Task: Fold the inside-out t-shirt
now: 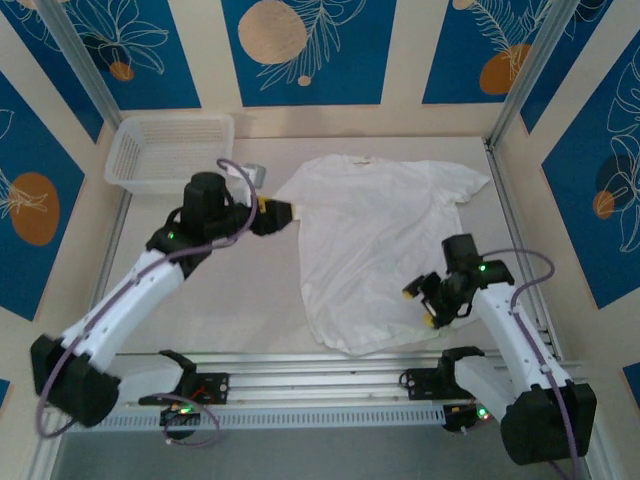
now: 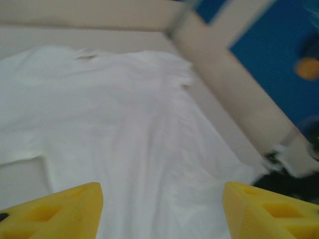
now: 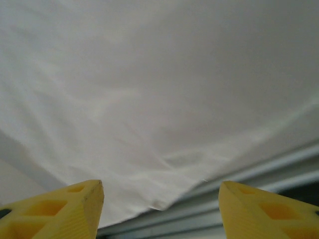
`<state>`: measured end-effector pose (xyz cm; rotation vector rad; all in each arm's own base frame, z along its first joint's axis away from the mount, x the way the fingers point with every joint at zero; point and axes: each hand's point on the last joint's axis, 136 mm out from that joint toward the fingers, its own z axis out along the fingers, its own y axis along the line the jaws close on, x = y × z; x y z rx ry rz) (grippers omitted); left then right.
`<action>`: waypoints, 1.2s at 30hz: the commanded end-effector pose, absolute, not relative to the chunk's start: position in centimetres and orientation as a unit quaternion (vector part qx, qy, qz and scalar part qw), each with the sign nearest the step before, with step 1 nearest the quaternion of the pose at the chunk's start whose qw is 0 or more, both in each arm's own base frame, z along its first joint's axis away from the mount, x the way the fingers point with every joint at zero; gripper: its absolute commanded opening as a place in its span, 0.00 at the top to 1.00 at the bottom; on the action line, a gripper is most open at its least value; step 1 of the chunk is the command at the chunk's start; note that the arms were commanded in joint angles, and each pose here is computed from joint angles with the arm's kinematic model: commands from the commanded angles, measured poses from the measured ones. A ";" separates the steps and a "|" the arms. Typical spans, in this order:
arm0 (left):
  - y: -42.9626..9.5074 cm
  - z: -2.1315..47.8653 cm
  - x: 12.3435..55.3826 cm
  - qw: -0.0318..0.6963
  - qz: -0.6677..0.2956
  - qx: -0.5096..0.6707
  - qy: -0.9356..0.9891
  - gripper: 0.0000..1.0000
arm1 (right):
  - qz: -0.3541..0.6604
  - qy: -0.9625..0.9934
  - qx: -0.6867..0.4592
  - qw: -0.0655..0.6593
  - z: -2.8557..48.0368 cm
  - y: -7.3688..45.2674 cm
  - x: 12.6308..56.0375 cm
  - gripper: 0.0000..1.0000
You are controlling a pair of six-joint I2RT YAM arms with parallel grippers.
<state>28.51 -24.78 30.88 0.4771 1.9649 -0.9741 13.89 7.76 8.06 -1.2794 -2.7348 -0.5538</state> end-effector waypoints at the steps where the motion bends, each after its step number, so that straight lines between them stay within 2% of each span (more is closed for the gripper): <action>1: -26.3 31.0 25.3 0.480 -0.372 0.288 0.740 0.30 | -0.156 -0.867 -0.463 0.094 5.9 8.6 11.6 0.37; 3: -27.2 30.9 23.1 0.493 -0.373 0.343 0.708 0.20 | -0.147 -0.872 -0.458 0.089 5.1 8.6 11.9 0.36; 5: -27.9 29.9 20.9 0.490 -0.362 0.407 0.681 0.00 | -0.130 -0.877 -0.456 0.084 4.2 8.1 12.2 0.36; 11: -27.9 27.5 19.4 0.471 -0.316 0.473 0.674 0.00 | -0.098 -0.892 -0.439 0.039 4.1 7.1 15.1 0.46; 15: -28.3 27.4 19.2 0.476 -0.326 0.476 0.664 0.00 | -0.104 -0.888 -0.444 0.054 3.1 7.8 15.1 0.39; 17: -28.5 27.1 19.4 0.475 -0.329 0.473 0.665 0.00 | -0.097 -0.887 -0.447 0.064 2.3 8.0 14.5 0.41; 19: -28.7 26.8 19.6 0.474 -0.331 0.469 0.668 0.00 | -0.090 -0.885 -0.452 0.059 1.9 7.8 14.2 0.50; 22: -29.0 26.3 19.8 0.471 -0.336 0.465 0.670 0.00 | -0.086 -0.886 -0.454 0.041 2.7 7.4 14.4 0.86; 23: -29.2 26.0 19.7 0.465 -0.339 0.467 0.672 0.00 | -0.090 -0.889 -0.448 0.031 3.5 7.4 14.8 0.94; 24: -29.4 25.6 19.7 0.459 -0.339 0.470 0.673 0.00 | -0.094 -0.893 -0.440 0.021 4.3 7.5 15.2 0.98; 32: -33.8 21.7 17.5 0.386 -0.369 0.520 0.667 0.00 | -0.179 -0.916 -0.357 -0.048 12.1 11.5 19.7 1.00; 36: -37.1 18.8 18.4 0.362 -0.353 0.515 0.692 0.00 | -0.202 -0.912 -0.353 -0.057 14.1 12.7 21.2 1.00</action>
